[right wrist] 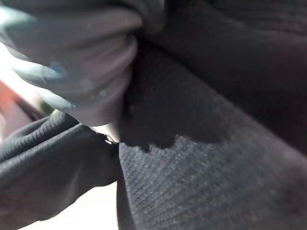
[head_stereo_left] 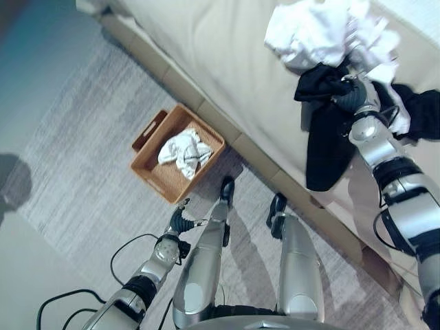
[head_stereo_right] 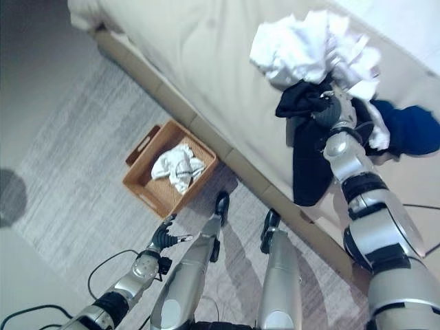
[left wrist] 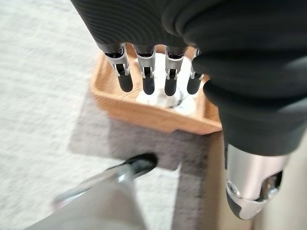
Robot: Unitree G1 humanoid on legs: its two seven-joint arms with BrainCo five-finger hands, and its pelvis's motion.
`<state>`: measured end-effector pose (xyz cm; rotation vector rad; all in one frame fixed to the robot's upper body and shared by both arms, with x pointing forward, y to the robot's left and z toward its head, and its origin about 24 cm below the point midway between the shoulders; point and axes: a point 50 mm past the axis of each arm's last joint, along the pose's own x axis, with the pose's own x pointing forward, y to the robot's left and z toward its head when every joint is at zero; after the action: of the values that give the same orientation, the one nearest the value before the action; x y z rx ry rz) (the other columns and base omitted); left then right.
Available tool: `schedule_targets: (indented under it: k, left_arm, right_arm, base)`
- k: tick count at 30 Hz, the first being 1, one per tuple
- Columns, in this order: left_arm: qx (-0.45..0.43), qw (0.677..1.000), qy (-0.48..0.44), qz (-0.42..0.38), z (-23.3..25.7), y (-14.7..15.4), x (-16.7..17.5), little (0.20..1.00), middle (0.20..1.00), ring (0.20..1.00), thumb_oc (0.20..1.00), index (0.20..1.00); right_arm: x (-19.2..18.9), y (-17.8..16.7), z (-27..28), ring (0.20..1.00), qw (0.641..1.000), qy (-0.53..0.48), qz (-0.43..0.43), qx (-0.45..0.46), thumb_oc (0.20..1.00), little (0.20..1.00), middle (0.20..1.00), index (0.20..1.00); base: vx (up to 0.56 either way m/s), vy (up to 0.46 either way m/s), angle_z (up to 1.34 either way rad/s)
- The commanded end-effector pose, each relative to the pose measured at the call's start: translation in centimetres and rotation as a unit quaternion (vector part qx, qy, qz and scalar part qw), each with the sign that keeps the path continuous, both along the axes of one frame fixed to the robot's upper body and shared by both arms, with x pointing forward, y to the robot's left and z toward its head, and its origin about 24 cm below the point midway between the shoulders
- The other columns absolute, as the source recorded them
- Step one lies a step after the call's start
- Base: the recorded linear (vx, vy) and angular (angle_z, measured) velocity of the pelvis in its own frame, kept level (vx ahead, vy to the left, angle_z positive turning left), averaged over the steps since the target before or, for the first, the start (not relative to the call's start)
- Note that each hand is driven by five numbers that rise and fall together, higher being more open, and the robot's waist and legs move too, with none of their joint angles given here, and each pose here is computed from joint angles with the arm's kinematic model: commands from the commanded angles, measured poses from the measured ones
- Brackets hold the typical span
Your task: Pick up clothes into the bucket
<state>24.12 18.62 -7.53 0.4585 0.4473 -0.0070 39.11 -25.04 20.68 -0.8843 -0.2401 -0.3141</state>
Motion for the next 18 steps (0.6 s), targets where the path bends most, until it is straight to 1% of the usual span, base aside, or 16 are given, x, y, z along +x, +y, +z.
schedule_targets:
  k: [1,4,8,11,15,16,18]
  left_arm:
    - [0.017,1.000,0.020,0.017,-0.9,1.6,-1.3,1.000,1.000,1.000,1.000,1.000]
    - [0.026,0.999,0.027,0.019,-1.1,2.3,-1.9,1.000,1.000,1.000,1.000,1.000]
    - [0.013,0.999,0.020,0.031,-0.7,3.1,-2.2,1.000,1.000,1.000,1.000,1.000]
    - [-0.009,0.999,0.006,0.035,-0.2,3.2,-1.9,1.000,1.000,1.000,1.000,1.000]
    - [-0.031,0.999,-0.017,0.035,0.7,3.0,-1.2,1.000,1.000,1.000,1.000,1.000]
    - [-0.043,0.998,-0.027,0.036,1.1,2.8,-1.0,1.000,1.000,1.000,1.000,1.000]
    - [-0.097,0.992,-0.081,0.024,3.4,2.1,0.4,1.000,1.000,1.000,1.000,1.000]
  right_arm:
    - [-1.3,-0.9,5.0,0.200,0.993,-0.118,0.010,0.016,0.200,0.200,0.200,0.200]
    - [-2.4,-0.7,4.7,0.200,0.988,-0.144,0.032,0.036,0.200,0.200,0.200,0.200]
    - [-3.6,-0.7,4.6,0.200,0.982,-0.171,0.051,0.062,0.200,0.200,0.200,0.200]
    - [-4.2,-0.7,4.8,0.200,0.974,-0.193,0.069,0.095,0.200,0.200,0.200,0.200]
    - [-4.6,-0.8,4.3,0.200,0.972,-0.192,0.078,0.116,0.200,0.200,0.200,0.200]
    - [-4.6,-0.8,4.1,0.200,0.971,-0.190,0.080,0.124,0.200,0.200,0.200,0.200]
    - [-4.8,-0.5,3.6,0.200,0.968,-0.181,0.097,0.143,0.200,0.200,0.200,0.200]
  base:
    - [0.09,0.078,-0.33]
    - [0.11,0.033,-0.15]
    - [0.10,0.006,-0.19]
    - [0.08,-0.012,-0.11]
    - [0.08,-0.015,-0.07]
    - [0.10,-0.019,-0.07]
    - [0.13,-0.016,-0.06]
